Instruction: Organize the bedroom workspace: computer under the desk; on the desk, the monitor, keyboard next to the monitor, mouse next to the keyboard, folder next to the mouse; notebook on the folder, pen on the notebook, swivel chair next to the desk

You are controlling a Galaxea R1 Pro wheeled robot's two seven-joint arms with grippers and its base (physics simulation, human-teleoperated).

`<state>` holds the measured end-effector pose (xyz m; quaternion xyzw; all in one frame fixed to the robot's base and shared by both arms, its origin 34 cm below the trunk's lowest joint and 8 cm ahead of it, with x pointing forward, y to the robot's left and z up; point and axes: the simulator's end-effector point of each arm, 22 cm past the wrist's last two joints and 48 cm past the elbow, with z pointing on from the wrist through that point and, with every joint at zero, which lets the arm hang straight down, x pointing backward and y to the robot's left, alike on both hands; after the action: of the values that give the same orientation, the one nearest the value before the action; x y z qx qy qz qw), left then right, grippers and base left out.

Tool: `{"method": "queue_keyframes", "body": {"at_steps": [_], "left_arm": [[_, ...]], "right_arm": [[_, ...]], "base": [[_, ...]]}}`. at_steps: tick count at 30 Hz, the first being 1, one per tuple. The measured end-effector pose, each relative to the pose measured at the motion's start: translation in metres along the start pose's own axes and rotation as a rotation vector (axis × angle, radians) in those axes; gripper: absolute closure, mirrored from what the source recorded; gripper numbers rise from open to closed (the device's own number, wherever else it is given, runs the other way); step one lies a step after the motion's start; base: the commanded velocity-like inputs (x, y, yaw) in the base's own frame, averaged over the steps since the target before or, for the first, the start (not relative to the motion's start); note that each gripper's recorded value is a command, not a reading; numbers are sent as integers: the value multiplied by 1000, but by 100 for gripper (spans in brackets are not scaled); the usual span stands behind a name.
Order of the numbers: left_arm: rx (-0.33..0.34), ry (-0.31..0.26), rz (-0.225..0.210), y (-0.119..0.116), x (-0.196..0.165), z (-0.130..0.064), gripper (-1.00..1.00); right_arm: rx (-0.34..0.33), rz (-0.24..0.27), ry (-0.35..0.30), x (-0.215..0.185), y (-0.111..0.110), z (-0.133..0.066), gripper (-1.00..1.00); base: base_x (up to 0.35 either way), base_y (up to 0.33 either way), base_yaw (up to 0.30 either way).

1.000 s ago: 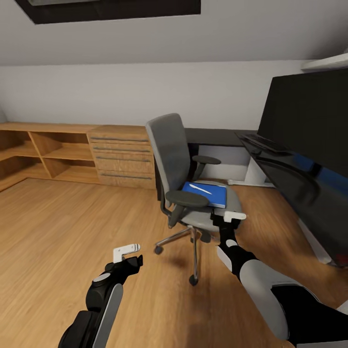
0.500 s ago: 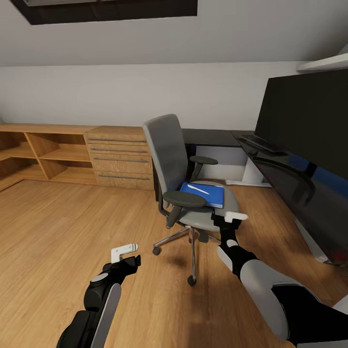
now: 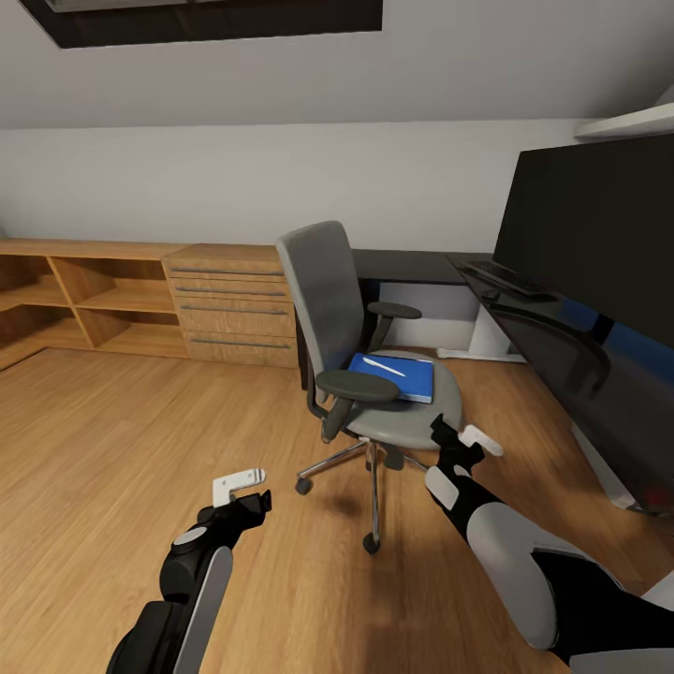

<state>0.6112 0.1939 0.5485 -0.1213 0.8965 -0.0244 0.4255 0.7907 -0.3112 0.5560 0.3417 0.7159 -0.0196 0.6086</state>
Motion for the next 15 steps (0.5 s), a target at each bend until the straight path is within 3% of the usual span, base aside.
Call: {"method": "queue_keyframes", "body": {"at_steps": [15], "left_arm": [[-11,0,-13,7,-1,1,-100]], "right_arm": [[4,11,-12,-5,-1,1,-100]], "base": [[0,0,0]]}}
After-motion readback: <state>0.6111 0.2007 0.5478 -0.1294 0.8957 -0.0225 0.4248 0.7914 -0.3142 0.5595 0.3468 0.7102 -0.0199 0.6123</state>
